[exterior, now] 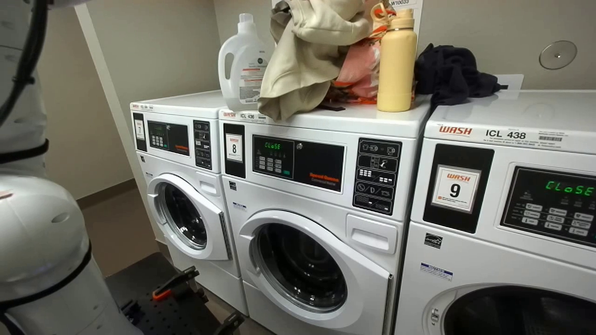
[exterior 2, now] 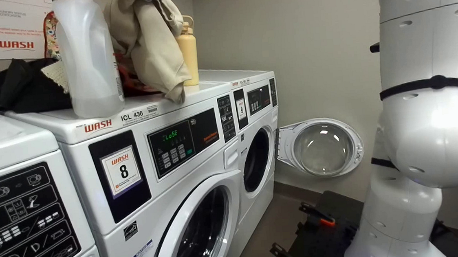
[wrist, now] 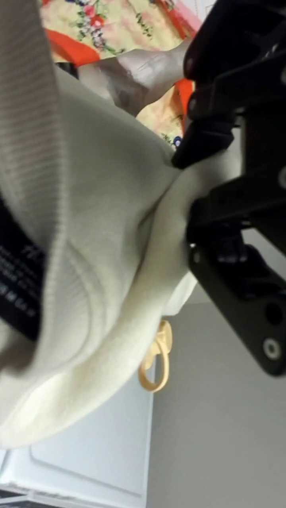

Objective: Put the beige sweatshirt in the bag

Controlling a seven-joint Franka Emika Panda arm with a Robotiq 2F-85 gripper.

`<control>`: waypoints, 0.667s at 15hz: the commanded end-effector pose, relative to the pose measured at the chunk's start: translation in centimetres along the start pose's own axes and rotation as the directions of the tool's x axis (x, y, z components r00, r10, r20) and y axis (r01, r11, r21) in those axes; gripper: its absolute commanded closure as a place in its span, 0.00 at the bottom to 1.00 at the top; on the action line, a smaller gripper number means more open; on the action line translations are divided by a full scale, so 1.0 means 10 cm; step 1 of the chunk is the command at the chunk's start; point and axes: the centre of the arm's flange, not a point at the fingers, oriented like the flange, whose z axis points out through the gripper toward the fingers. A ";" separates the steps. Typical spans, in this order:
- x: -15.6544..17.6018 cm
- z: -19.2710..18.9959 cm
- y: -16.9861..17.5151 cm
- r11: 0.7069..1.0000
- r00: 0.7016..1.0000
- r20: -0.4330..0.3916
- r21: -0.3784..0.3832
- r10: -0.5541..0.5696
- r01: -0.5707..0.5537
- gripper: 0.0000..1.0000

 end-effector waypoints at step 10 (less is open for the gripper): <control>0.54 0.37 -0.58 0.998 0.976 -0.208 0.015 0.065 -0.063 0.95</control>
